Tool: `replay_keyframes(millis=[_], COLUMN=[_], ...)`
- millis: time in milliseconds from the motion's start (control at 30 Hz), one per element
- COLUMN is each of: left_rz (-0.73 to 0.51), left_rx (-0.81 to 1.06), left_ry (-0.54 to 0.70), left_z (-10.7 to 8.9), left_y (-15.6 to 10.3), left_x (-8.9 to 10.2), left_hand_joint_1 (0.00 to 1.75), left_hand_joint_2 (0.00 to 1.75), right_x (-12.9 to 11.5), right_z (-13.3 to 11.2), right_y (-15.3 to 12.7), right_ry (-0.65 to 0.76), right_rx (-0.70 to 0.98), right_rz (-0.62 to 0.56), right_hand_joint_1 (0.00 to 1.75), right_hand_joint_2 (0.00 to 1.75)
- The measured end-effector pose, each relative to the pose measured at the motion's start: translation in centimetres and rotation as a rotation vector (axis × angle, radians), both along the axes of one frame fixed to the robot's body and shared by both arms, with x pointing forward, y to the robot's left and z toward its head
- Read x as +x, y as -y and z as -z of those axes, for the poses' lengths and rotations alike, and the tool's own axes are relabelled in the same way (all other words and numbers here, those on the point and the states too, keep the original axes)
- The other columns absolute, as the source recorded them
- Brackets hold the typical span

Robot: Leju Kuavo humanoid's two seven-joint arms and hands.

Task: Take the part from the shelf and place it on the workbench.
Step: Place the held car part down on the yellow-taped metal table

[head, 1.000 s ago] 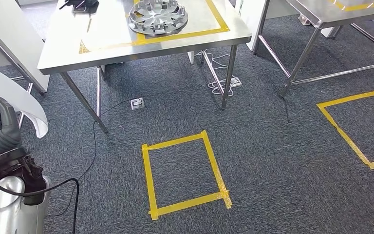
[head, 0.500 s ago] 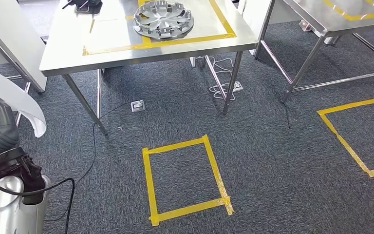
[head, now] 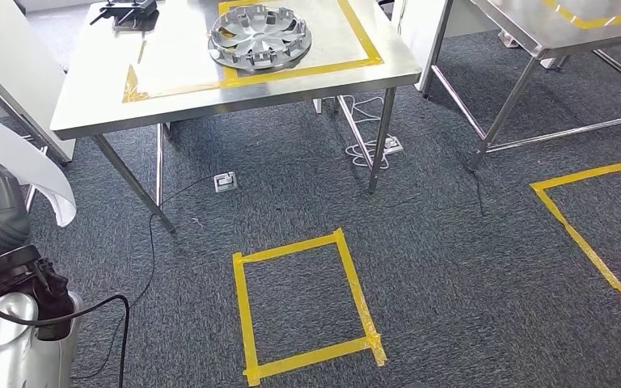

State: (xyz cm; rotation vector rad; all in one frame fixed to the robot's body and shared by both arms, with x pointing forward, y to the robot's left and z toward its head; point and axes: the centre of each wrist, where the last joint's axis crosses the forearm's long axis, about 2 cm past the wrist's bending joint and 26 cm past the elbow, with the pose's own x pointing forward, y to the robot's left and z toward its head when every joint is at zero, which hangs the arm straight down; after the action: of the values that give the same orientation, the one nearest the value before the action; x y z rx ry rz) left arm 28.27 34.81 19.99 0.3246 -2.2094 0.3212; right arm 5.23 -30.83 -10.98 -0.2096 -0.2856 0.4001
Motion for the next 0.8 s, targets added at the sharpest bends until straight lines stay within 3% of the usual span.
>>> replay_keyframes(millis=[800], left_rz=[-0.034], left_rx=[-0.009], left_ry=[0.017], left_z=[-0.2], left_y=[-0.74], left_x=[-0.32], left_hand_joint_1=[1.75], left_hand_joint_2=[1.75], right_x=[-0.34], right_z=[0.05], right_y=[-0.22], right_ry=[-0.005], right_rx=[0.004], right_rz=[0.001], right_hand_joint_1=[0.0], right_hand_joint_2=[0.0])
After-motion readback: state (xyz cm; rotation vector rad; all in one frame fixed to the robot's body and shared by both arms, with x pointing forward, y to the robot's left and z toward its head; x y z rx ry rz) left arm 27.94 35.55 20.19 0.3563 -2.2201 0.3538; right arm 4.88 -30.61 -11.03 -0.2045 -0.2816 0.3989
